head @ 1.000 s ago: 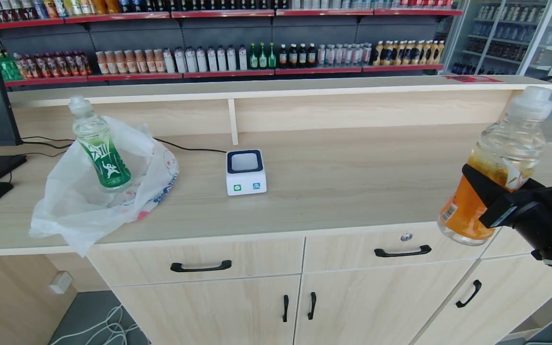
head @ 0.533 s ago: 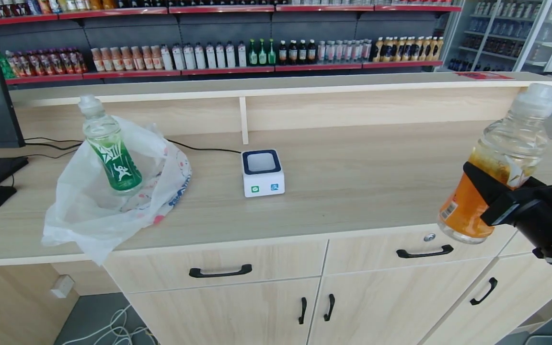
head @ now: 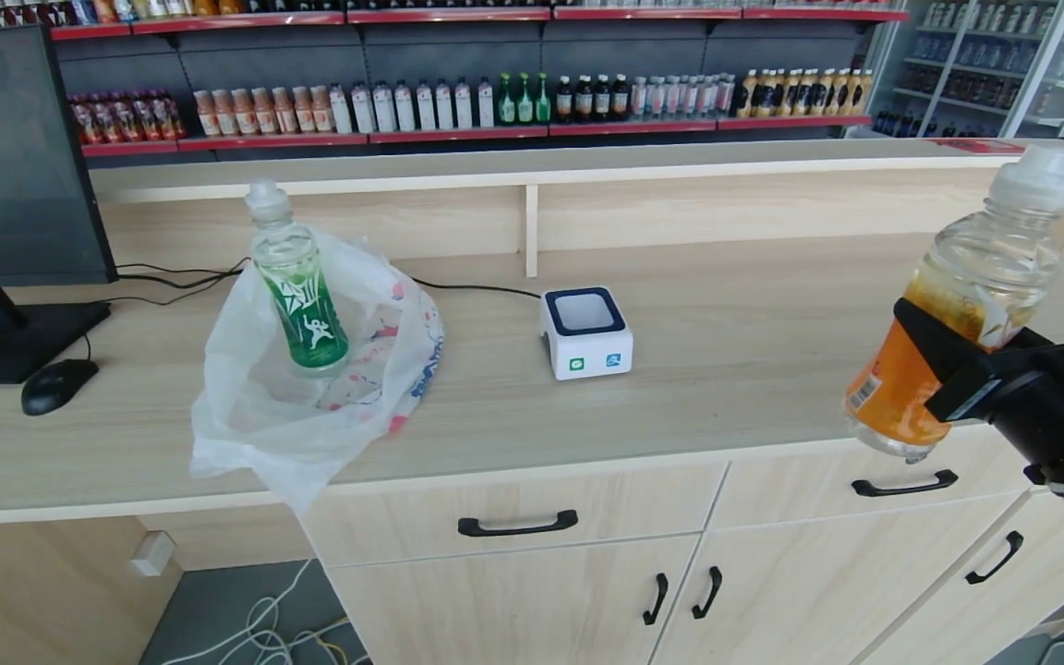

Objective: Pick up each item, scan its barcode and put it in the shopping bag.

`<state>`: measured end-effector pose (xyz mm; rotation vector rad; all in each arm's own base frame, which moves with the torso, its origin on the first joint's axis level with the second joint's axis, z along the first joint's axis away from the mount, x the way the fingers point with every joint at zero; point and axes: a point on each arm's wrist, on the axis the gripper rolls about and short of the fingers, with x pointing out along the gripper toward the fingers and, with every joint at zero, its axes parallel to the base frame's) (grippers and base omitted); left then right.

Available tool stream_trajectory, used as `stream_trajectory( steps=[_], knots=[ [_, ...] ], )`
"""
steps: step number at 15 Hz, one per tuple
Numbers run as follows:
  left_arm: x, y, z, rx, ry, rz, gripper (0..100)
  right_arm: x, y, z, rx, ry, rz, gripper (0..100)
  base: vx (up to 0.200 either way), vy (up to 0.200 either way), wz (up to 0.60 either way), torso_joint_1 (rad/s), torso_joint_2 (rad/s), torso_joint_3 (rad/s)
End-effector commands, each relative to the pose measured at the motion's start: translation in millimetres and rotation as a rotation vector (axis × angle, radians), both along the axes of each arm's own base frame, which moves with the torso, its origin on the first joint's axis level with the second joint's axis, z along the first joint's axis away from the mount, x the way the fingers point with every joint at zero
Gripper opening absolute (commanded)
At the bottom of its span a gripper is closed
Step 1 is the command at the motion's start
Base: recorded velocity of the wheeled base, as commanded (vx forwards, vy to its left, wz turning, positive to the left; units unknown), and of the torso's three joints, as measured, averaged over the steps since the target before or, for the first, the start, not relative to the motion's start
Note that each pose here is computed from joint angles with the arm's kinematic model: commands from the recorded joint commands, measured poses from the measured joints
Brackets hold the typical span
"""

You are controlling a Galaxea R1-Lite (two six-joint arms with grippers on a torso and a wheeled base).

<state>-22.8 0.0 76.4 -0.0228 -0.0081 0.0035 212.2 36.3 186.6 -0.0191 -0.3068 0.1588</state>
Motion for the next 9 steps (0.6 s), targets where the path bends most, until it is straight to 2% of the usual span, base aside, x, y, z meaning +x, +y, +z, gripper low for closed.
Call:
stream_trajectory(
  steps=[1, 7, 9],
  knots=[
    [0.0, 0.0, 0.1, 0.000, -0.001, 0.001, 100, 4.1, 0.8, -0.8, -0.001, 0.003, 0.000, 0, 0.000, 0.200, 0.00, 0.007, 0.00, 0.002],
    [0.0, 0.0, 0.1, 0.001, -0.001, 0.001, 100, -3.4, 0.5, 4.5, 0.004, -0.021, 0.005, 0, 0.000, 0.200, 0.00, 0.004, 0.00, 0.000],
    [0.0, 0.0, 0.1, 0.004, -0.001, 0.001, 100, -11.8, -0.7, 2.7, 0.004, -0.015, 0.007, 0, 0.000, 0.000, 0.00, 0.000, 0.00, 0.000]
  ],
)
